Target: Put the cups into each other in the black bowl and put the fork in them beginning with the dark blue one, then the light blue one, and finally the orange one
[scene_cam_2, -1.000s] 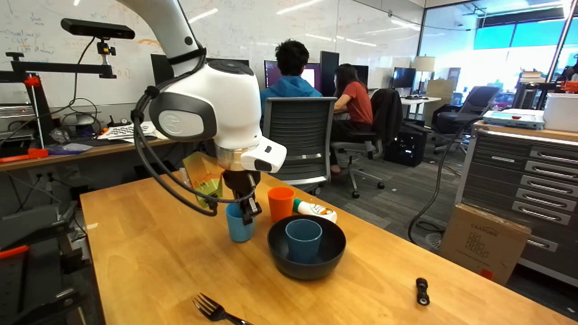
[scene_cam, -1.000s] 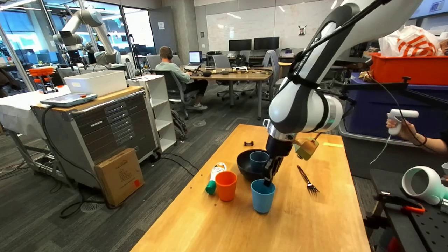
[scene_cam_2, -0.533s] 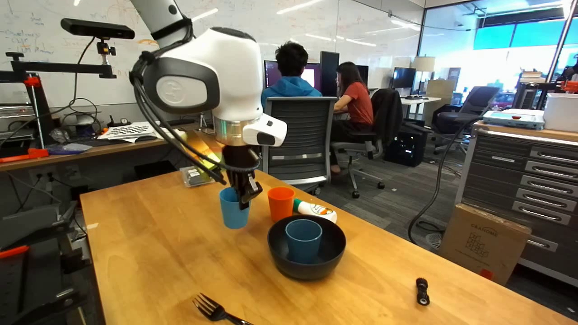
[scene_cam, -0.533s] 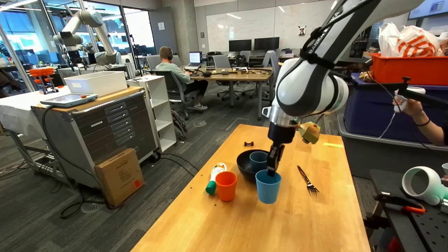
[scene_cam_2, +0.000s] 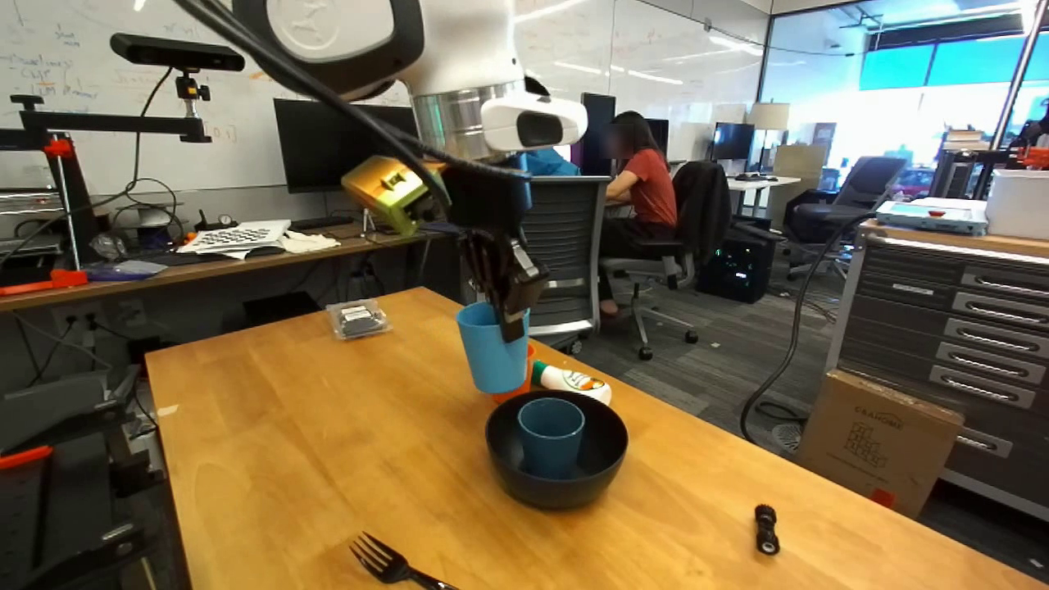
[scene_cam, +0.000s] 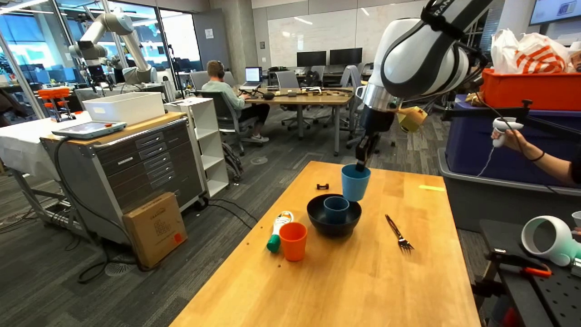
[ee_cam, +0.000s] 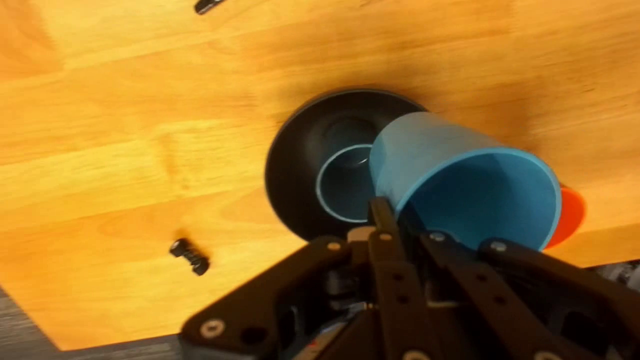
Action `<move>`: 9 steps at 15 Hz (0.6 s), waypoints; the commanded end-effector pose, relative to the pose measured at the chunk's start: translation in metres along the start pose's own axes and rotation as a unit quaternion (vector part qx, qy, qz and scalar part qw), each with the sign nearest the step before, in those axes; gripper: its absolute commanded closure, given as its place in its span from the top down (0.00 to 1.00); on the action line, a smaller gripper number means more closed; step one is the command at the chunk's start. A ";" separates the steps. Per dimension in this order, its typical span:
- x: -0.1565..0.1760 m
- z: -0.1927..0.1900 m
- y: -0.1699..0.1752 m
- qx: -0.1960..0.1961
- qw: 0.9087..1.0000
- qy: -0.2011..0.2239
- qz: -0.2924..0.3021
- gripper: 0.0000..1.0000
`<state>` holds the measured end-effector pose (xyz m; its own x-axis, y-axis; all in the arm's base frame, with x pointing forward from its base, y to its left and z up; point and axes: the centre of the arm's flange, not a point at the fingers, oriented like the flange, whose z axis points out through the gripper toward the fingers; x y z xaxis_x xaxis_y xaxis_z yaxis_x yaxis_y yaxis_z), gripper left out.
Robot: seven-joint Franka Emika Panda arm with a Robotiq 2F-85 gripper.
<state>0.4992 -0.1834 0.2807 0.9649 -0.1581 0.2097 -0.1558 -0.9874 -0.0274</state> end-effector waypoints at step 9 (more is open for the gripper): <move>0.033 0.042 0.075 0.004 0.996 -0.012 0.091 0.01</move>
<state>0.5057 -0.2506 0.2581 0.9357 -0.3052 0.1769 -0.3038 -0.9521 -0.0354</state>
